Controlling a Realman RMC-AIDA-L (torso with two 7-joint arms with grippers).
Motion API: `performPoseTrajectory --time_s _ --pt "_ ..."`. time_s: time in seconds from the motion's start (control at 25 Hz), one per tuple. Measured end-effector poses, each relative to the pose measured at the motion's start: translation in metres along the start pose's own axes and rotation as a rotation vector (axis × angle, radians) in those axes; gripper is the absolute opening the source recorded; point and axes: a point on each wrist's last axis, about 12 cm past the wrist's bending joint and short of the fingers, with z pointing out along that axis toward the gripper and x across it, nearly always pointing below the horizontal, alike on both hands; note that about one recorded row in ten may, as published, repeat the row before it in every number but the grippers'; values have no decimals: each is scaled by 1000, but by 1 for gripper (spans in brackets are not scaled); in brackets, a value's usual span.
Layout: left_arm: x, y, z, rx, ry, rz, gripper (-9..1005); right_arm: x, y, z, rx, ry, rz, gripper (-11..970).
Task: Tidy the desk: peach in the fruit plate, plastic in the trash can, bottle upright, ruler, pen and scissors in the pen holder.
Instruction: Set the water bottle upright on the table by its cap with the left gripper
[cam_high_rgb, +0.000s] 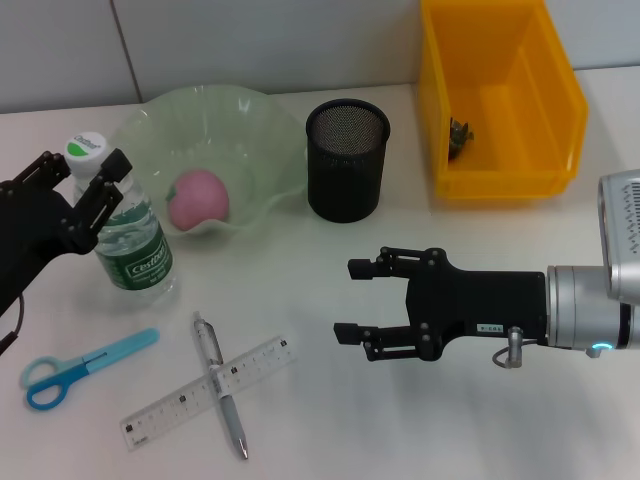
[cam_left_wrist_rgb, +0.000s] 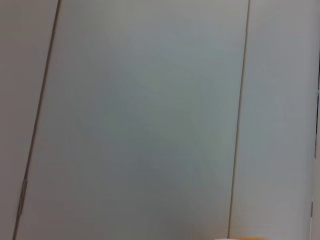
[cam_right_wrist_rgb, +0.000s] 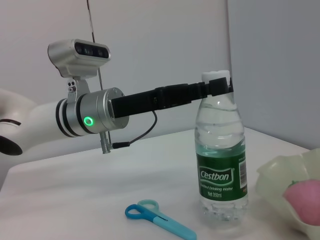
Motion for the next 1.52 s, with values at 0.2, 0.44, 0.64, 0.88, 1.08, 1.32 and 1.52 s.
performPoseTrajectory --time_s 0.2,0.44,0.64,0.88,1.08,1.32,1.52 --pt "1 1 2 -9 14 2 516 2 -1 1 11 15 0 778" --pt "3 1 3 -12 20 -1 521 4 -2 2 13 21 9 778" --pt "3 1 3 -15 25 -2 526 4 -2 2 17 24 10 778" --pt "5 1 3 -17 34 -3 531 4 -2 3 16 26 8 777" --pt "5 1 3 -22 37 -7 536 4 -2 3 15 29 10 777" --pt "6 1 3 -25 39 -12 541 4 -2 3 13 30 12 777" --pt "7 1 3 -25 40 -13 546 4 -2 3 12 30 12 777"
